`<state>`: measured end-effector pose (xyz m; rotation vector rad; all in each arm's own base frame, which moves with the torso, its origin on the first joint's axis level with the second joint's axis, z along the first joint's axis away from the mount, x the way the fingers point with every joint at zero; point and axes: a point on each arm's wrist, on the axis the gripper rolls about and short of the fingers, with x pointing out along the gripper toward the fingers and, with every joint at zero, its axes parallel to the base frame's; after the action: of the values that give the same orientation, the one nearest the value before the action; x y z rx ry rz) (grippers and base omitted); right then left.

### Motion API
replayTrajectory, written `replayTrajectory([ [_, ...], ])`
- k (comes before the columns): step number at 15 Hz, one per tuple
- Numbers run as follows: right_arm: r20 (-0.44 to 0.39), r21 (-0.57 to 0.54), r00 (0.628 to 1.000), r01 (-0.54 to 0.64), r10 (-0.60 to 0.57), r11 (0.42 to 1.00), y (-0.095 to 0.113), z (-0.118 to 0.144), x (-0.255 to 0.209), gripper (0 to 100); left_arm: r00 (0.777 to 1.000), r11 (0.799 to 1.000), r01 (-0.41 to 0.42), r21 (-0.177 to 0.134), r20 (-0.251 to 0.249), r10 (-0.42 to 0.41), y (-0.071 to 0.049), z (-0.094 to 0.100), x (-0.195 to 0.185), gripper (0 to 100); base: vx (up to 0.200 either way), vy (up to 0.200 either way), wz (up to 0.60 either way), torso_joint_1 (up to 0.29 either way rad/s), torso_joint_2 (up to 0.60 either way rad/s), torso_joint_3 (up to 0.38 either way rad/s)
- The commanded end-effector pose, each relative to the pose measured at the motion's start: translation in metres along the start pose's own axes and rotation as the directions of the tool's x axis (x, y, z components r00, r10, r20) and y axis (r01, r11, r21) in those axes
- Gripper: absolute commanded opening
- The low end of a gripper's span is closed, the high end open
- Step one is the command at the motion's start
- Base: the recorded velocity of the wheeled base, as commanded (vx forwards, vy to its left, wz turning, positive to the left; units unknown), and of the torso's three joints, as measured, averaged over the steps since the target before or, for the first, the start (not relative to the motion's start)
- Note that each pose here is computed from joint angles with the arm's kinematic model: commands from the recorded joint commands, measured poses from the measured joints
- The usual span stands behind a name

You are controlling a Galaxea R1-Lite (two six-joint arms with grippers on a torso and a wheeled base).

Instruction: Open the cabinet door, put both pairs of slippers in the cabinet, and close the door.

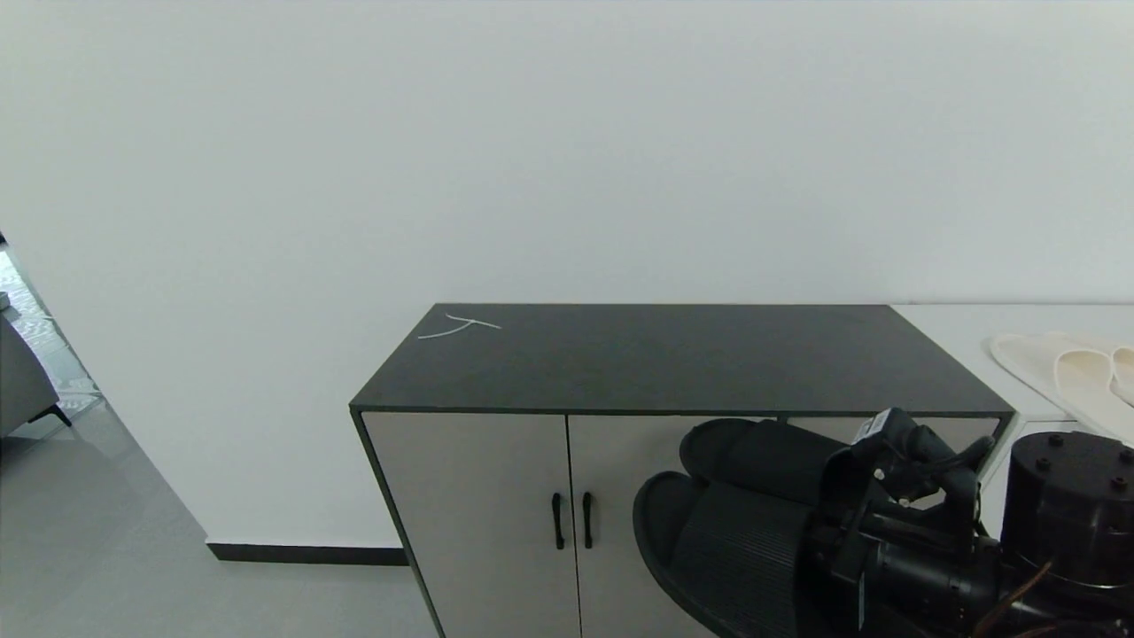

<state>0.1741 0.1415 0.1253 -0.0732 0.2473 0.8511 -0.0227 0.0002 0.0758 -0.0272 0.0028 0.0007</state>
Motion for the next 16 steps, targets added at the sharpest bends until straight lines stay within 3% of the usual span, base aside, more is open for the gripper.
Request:
replayTrajectory([
  [1,-0.004,0.000,1.000,-0.002,0.002,1.000,0.0002,-0.0008,0.0003,0,1.000,1.000,-0.001,0.000,0.000,0.001,0.0000,0.0000,0.0000,0,0.000,0.000,0.00,-0.134,0.35,0.163],
  [11,-0.013,0.002,1.000,-0.002,0.002,1.000,0.0001,-0.0027,0.0010,0,1.000,1.000,-0.001,0.012,0.000,0.001,-0.0001,0.0000,0.0000,0,0.000,0.000,0.00,-0.238,0.52,0.278],
  [12,-0.013,0.002,1.000,-0.002,0.002,1.000,0.0001,-0.0028,0.0005,0,1.000,1.000,0.001,0.012,0.000,-0.001,0.0000,0.0000,0.0000,100,0.000,0.000,0.00,-0.227,0.52,0.295],
  [16,-0.014,0.002,1.000,-0.002,0.002,1.000,0.0002,-0.0032,0.0004,0,1.000,1.000,-0.001,0.018,0.000,0.001,-0.0001,0.0000,0.0000,100,0.000,0.000,0.00,-0.221,0.52,0.292],
])
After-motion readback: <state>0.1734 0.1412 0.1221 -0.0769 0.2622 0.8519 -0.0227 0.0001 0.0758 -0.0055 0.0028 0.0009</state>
